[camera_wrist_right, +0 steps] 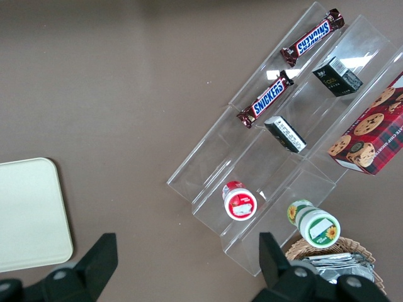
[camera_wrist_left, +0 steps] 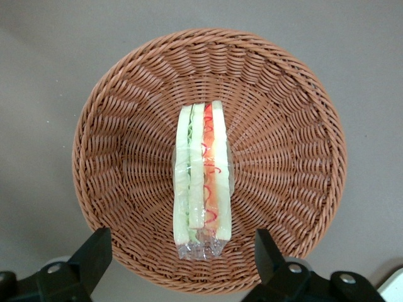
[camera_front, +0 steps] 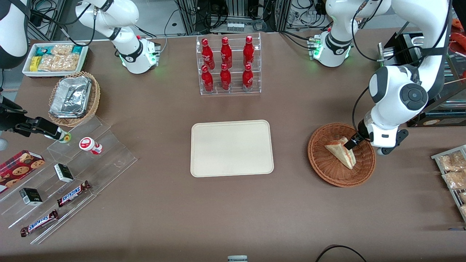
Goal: Place sandwich from basket to tray
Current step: 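Lower the open left gripper around the sandwich and close it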
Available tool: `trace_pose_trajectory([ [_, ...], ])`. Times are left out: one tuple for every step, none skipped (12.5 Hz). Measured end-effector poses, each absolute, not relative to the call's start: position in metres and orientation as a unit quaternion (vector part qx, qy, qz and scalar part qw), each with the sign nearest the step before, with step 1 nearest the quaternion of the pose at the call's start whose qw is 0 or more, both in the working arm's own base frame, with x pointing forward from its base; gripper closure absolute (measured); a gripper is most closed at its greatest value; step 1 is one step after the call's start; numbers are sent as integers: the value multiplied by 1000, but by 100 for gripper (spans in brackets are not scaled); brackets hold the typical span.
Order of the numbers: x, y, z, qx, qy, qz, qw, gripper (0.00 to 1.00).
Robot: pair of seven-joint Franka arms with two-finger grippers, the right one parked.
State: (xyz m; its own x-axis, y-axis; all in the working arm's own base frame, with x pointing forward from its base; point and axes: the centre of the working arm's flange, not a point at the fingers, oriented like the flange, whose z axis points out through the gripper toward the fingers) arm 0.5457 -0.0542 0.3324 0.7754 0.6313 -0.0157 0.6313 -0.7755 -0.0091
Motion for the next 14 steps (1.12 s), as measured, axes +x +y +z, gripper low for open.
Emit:
trace_pose_trajectory([
  [545, -57, 329, -943, -333, 12, 3, 0],
  [545, -63, 325, -945, -328, 15, 4, 0],
  [544, -70, 322, -946, -323, 17, 5, 0],
  [544, -75, 317, -947, -321, 17, 4, 0],
  [545, -77, 313, -947, -320, 17, 3, 0],
  [546, -77, 308, -947, -320, 16, 2, 0],
  [547, -77, 304, -947, -320, 15, 2, 0],
  [548, -77, 300, -947, -321, 13, 0, 0],
  [549, -77, 297, -947, -321, 12, -1, 0],
  [550, -76, 293, -947, -321, 12, -1, 0],
  [550, -76, 289, -947, -321, 12, -2, 0],
  [551, -76, 284, -947, -322, 12, -2, 0],
  [551, -75, 279, -947, -322, 13, -2, 0],
  [551, -75, 274, -946, -323, 14, -2, 0],
])
